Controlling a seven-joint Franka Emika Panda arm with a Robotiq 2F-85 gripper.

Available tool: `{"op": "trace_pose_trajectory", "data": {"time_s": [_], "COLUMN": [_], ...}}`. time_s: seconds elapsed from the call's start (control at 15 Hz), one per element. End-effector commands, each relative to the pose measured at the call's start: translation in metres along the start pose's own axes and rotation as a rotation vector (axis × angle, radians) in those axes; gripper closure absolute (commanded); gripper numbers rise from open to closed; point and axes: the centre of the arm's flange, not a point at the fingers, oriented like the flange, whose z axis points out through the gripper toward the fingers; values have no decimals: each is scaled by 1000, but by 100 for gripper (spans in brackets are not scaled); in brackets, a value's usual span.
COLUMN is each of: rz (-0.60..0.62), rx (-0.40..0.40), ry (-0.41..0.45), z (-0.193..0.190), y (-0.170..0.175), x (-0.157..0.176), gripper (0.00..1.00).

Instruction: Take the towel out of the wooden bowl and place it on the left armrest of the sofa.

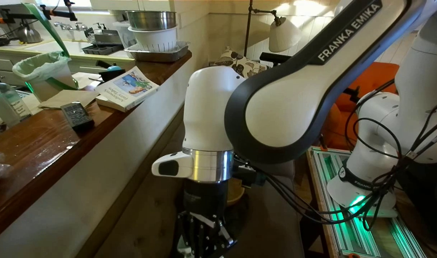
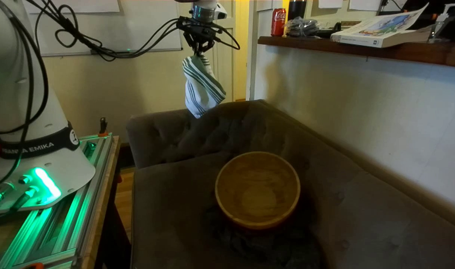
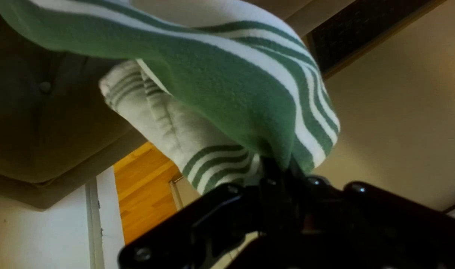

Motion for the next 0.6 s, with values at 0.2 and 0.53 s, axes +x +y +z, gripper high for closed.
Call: {"op": "trace_pose_trajectory", "data": {"time_s": [0.2,0.53], "rz": [-76,-64], "rx": [152,258], "ry": [-156,-341], "z": [42,108], "y": [-46,-52], "x": [9,12], "gripper": [98,98]}}
